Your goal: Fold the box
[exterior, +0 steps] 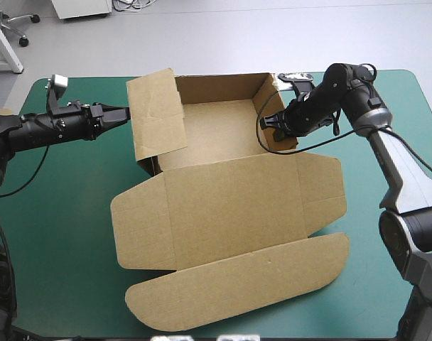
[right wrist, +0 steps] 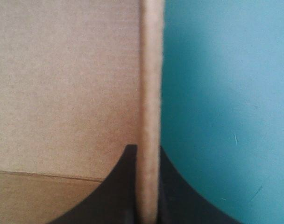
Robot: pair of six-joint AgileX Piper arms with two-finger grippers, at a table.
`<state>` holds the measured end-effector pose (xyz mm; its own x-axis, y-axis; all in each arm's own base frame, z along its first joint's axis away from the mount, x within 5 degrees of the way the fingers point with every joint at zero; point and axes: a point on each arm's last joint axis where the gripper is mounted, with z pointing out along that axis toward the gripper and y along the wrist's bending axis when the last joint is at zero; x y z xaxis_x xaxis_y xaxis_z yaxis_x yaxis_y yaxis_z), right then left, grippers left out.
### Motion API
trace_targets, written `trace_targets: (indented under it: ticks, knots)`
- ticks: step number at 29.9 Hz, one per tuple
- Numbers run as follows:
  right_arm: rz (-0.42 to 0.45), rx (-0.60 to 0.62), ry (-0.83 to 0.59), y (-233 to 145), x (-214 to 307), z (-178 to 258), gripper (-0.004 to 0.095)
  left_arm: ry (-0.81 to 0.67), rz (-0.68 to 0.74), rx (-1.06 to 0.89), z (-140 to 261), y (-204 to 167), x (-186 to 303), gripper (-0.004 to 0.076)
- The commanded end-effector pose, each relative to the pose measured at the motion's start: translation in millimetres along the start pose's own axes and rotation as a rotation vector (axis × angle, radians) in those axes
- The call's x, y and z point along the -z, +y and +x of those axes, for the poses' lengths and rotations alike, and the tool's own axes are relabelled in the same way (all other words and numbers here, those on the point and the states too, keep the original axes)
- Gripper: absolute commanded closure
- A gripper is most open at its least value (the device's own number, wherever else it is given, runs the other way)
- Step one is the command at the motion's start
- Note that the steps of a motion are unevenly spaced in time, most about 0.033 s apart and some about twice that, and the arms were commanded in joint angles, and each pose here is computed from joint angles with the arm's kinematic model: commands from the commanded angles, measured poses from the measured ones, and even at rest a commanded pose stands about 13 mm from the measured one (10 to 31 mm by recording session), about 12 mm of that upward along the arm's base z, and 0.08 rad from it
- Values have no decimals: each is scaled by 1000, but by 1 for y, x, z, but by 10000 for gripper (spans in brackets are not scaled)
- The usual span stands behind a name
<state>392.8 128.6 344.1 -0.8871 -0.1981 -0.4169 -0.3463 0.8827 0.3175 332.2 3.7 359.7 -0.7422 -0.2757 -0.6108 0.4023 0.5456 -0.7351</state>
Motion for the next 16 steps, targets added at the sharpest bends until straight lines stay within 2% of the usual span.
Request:
trace_targets:
  ticks: [1,9,16]
  knots:
    - [-48,17,-89,19,29,-2,940,6,142,-47,-1,-38,2,345]
    - [13,27,-82,22,26,-1,939,-4,160,-63,-3,-47,3,342]
    - [17,19,-84,22,26,-1,939,35,160,-85,0,-56,-4,281]
